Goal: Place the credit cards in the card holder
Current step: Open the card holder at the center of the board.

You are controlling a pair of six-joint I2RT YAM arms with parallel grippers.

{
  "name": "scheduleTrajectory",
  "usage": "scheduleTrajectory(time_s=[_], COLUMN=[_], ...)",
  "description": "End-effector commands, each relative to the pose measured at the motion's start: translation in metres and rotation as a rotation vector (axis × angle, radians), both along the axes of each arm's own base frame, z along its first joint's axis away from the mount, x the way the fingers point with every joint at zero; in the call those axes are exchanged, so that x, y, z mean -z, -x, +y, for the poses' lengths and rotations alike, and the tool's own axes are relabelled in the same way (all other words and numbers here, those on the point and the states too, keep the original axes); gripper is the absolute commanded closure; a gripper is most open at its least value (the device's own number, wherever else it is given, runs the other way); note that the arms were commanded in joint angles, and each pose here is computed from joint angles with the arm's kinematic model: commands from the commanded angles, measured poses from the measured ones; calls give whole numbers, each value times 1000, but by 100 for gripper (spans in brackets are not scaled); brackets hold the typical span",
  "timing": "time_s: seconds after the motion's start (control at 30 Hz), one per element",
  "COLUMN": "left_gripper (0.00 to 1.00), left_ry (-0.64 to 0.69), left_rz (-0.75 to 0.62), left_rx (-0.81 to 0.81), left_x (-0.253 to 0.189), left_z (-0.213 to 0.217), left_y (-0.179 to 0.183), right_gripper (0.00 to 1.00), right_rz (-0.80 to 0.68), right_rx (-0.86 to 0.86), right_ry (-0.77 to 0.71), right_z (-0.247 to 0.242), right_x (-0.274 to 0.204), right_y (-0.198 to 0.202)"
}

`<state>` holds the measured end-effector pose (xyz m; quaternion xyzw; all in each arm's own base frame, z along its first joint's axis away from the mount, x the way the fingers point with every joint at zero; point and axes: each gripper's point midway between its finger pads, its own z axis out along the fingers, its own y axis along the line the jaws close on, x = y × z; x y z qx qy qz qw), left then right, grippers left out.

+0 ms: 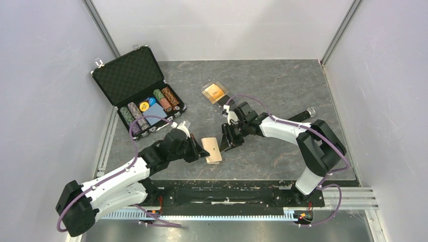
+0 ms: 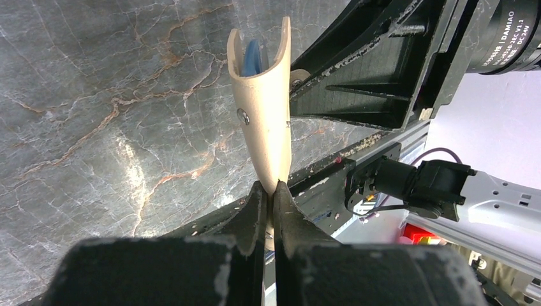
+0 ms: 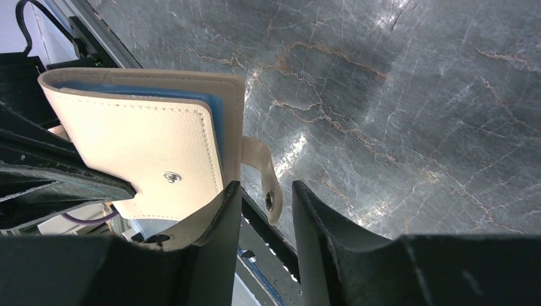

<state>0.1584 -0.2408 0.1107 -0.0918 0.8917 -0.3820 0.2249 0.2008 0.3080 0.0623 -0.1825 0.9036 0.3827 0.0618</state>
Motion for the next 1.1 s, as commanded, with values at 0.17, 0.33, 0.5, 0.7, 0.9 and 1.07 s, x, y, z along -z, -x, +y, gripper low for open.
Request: scheduleTrajectory(time_s=[0.17, 0.33, 0.5, 0.7, 0.9, 1.07], left_gripper=[98, 83, 17, 0, 0, 0], left_ry=[75, 78, -21, -195, -247, -297], left_rz=[-29, -48, -116, -260, -418, -576], left_rx=[-6, -15, -51, -88, -3, 92], left_x=[-16, -18, -24, -45, -66, -82], left_z=[-6, -3, 17, 54, 61, 65], left_y=[0, -1, -7, -17, -20, -21], right_gripper=[91, 100, 100, 100, 100, 100], right_rz=[-12, -67, -226, -415, -461, -493], right_rx=[7, -27, -76, -174, -328, -384], right_ry=[-57, -99, -144, -167, -164, -196], right_z=[15, 19, 18, 14, 9, 8], right_x=[-10, -33, -86, -147, -167, -180], right_y=[-9, -12, -25, -37, -29, -22])
